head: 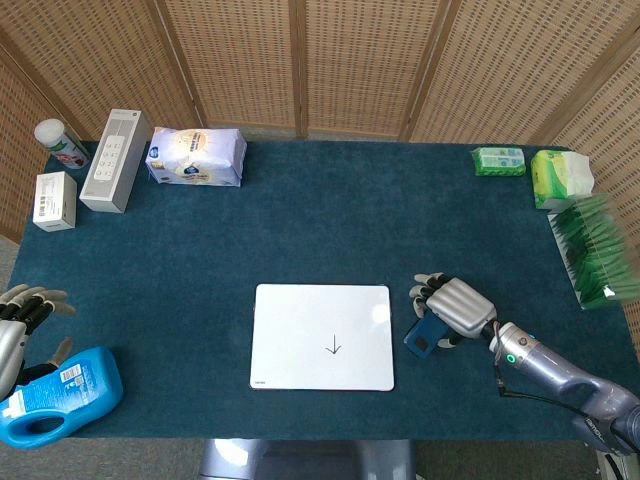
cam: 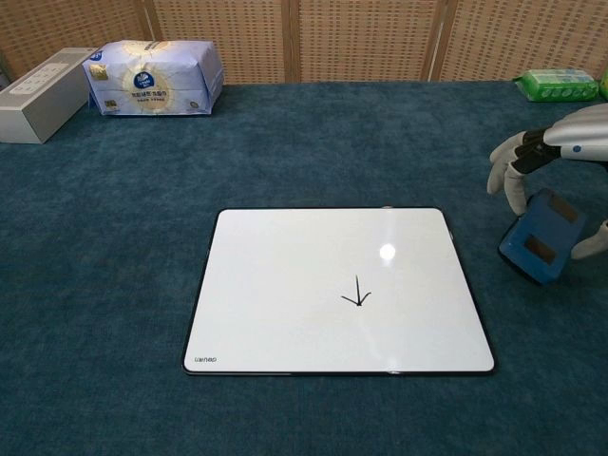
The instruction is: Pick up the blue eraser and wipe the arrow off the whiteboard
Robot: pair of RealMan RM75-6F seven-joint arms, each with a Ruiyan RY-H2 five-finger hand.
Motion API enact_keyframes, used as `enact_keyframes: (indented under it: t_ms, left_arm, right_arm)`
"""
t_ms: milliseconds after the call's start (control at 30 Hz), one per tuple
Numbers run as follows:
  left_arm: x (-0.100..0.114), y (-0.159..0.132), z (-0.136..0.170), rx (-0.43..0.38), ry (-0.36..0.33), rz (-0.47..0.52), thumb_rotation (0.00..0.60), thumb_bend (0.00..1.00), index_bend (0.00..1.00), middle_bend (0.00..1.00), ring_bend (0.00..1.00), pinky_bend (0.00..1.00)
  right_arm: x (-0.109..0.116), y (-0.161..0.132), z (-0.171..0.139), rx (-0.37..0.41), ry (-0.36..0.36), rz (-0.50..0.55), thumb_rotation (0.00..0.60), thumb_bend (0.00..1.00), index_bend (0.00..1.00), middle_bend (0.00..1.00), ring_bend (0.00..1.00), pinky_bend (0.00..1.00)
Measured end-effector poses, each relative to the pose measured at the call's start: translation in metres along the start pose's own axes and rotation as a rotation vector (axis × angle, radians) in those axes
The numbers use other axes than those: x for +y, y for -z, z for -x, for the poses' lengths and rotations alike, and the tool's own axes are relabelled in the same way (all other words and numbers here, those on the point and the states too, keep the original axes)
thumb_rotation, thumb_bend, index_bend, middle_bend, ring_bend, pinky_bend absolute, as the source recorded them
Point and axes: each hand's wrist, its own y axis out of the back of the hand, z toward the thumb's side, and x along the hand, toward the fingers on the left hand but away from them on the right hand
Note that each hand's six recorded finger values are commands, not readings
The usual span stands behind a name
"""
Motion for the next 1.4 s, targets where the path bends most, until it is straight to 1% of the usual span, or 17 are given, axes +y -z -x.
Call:
enact_keyframes:
  t_ms: [233, 400, 500, 867, 967, 1100, 1200, 1400]
  left_arm:
    - [0.005, -0.002, -0.007, -0.016, -0.013, -0.018, 0.599, 0.43, 0.37, 0.29, 0.21, 0.15]
    - [0.011, -0.004, -0.011, -0.031, -0.023, -0.024, 0.600, 0.43, 0.37, 0.29, 0.21, 0.15]
    - [0.012, -0.004, -0.011, -0.033, -0.022, -0.024, 0.599, 0.43, 0.37, 0.29, 0.21, 0.15]
    - [0.017, -0.001, -0.012, -0.028, -0.030, -0.011, 0.600, 0.43, 0.37, 0.29, 0.21, 0.15]
    - [0.019, 0.002, -0.012, -0.024, -0.032, -0.010, 0.600, 0.43, 0.37, 0.28, 0.21, 0.15]
    - [0.019, 0.004, -0.011, -0.016, -0.030, -0.009, 0.600, 0.43, 0.37, 0.28, 0.21, 0.15]
    - [0.018, 0.006, -0.011, -0.011, -0.028, -0.005, 0.600, 0.43, 0.37, 0.28, 0.21, 0.15]
    - [0.017, 0.008, -0.013, -0.006, -0.022, 0.003, 0.600, 0.43, 0.37, 0.28, 0.21, 0.15]
  right_arm:
    - [0.010, -0.022, -0.005, 0.001, 0.042, 0.057, 0.600, 0.08, 0.75, 0.29, 0.15, 0.23]
    - [0.019, -0.042, -0.007, 0.002, 0.087, 0.094, 0.600, 0.08, 0.74, 0.30, 0.15, 0.19]
    - [0.022, -0.050, -0.006, -0.001, 0.098, 0.101, 0.600, 0.08, 0.74, 0.30, 0.14, 0.18]
    - [0.014, -0.086, 0.006, 0.068, 0.057, 0.107, 0.600, 0.08, 0.74, 0.29, 0.10, 0.11]
    - [0.009, -0.098, 0.014, 0.097, 0.038, 0.108, 0.600, 0.08, 0.74, 0.29, 0.09, 0.07]
    - [0.007, -0.115, 0.029, 0.132, 0.035, 0.115, 0.600, 0.08, 0.73, 0.29, 0.09, 0.05]
    - [0.007, -0.119, 0.037, 0.137, 0.038, 0.109, 0.600, 0.08, 0.73, 0.29, 0.08, 0.04]
    - [0.008, -0.120, 0.054, 0.118, 0.061, 0.095, 0.600, 0.08, 0.73, 0.29, 0.07, 0.03]
